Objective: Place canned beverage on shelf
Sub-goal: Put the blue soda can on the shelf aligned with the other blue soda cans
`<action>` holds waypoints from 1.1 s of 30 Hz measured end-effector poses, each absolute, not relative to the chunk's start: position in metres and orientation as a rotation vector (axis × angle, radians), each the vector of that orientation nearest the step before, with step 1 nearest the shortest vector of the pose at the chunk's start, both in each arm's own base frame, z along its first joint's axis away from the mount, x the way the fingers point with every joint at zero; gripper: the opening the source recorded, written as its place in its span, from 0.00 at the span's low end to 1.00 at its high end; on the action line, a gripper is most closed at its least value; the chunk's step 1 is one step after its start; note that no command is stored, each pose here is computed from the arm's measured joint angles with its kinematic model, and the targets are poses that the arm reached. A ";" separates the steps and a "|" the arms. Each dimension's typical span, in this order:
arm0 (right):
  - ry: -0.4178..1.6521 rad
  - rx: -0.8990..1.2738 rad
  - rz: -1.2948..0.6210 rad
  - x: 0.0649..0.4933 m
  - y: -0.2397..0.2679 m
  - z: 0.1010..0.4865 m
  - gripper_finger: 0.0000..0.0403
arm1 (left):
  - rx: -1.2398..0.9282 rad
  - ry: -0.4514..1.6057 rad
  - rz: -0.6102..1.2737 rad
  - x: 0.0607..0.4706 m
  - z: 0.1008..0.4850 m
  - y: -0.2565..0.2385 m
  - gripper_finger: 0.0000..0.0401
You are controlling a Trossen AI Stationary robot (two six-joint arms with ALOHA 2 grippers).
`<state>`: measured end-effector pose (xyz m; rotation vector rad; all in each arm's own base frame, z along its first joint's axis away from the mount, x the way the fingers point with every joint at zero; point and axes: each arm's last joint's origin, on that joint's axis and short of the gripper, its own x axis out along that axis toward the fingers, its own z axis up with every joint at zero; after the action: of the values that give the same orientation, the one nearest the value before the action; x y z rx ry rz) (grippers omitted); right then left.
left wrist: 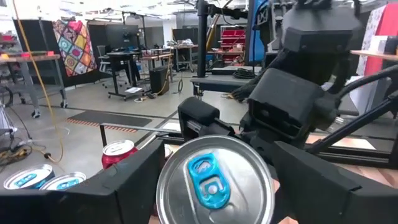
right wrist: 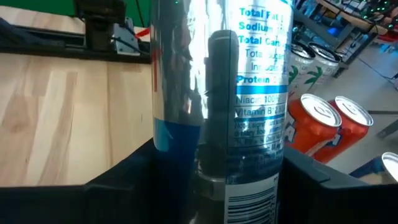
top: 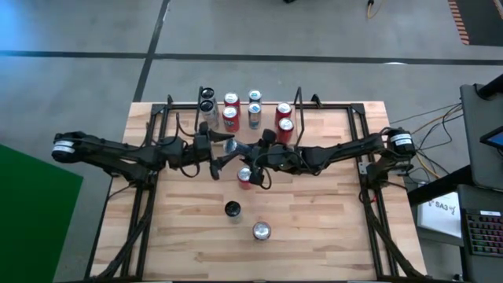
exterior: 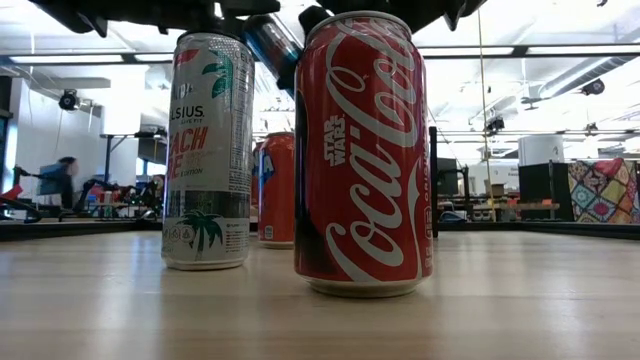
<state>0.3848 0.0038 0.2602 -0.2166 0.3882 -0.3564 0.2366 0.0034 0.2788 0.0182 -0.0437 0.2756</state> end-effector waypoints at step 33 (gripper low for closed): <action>-0.130 -0.160 -0.100 0.342 0.008 0.240 0.51 | 0.079 -0.282 0.025 0.253 0.248 -0.004 0.76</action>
<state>0.3416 0.0075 0.2401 -0.1599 -0.1299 -0.0995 0.2534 -0.0043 0.2478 0.0792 -0.2816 0.0247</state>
